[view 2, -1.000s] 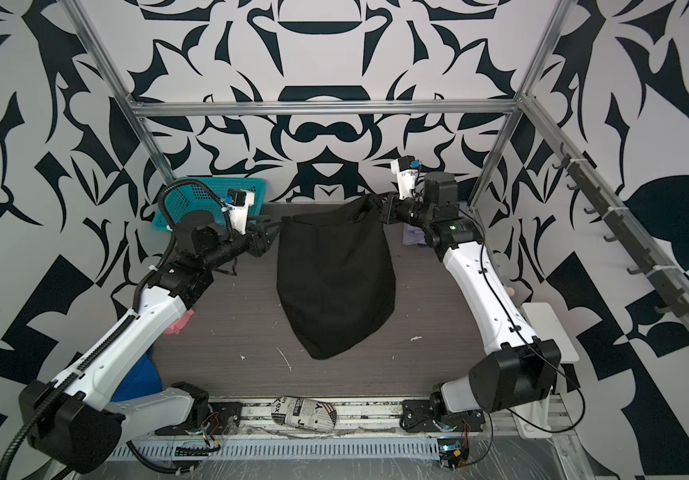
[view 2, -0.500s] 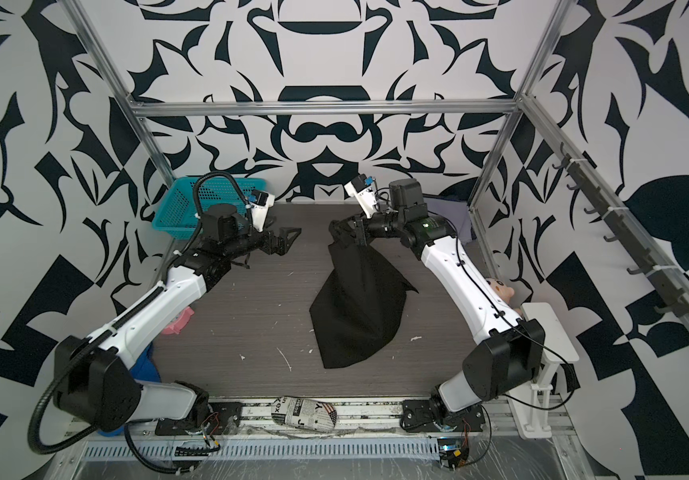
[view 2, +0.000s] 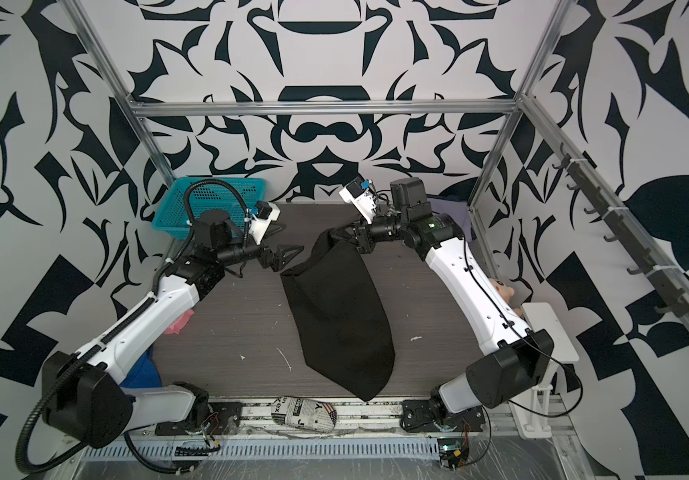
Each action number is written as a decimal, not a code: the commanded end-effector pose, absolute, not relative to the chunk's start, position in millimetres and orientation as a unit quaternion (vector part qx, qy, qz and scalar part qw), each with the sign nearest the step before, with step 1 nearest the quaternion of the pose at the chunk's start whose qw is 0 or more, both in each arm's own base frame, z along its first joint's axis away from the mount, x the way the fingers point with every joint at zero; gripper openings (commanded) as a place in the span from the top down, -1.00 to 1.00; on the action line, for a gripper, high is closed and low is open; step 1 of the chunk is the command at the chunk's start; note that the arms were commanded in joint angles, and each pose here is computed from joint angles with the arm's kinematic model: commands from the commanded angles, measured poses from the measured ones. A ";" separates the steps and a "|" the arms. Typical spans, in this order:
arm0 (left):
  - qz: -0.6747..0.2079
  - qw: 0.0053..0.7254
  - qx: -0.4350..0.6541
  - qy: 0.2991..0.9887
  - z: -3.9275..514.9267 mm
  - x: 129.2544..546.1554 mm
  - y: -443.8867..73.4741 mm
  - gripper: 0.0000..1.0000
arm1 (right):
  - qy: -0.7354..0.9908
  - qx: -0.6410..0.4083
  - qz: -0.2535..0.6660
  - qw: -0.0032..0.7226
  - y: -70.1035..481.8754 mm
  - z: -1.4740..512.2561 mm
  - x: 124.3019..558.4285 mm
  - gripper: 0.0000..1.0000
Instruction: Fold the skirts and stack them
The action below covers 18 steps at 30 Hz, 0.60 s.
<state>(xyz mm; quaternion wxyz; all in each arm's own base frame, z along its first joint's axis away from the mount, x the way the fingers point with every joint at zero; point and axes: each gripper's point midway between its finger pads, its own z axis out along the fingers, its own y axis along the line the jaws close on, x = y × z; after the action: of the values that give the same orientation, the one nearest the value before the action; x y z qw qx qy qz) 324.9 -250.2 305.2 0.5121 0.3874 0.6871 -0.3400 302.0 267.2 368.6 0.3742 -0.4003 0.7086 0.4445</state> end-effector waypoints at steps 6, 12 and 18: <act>-0.381 0.460 0.453 0.662 281.7 301.0 -280.3 -0.89 | 0.638 -0.465 0.466 0.399 281.4 411.7 268.4 1.00; -0.367 0.434 0.479 0.669 262.1 300.3 -298.4 -0.25 | 0.624 -0.480 0.473 0.397 285.1 419.2 261.2 1.00; -0.361 0.448 0.482 0.661 270.1 296.6 -295.3 0.89 | 0.651 -0.459 0.431 0.424 279.7 417.6 277.1 1.00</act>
<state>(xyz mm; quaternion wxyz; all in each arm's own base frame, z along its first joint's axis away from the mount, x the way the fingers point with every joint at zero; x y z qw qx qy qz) 300.0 -297.5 253.0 0.4308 0.4732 0.6759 -0.3656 278.6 281.9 391.1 0.3785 -0.4479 0.6718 0.4525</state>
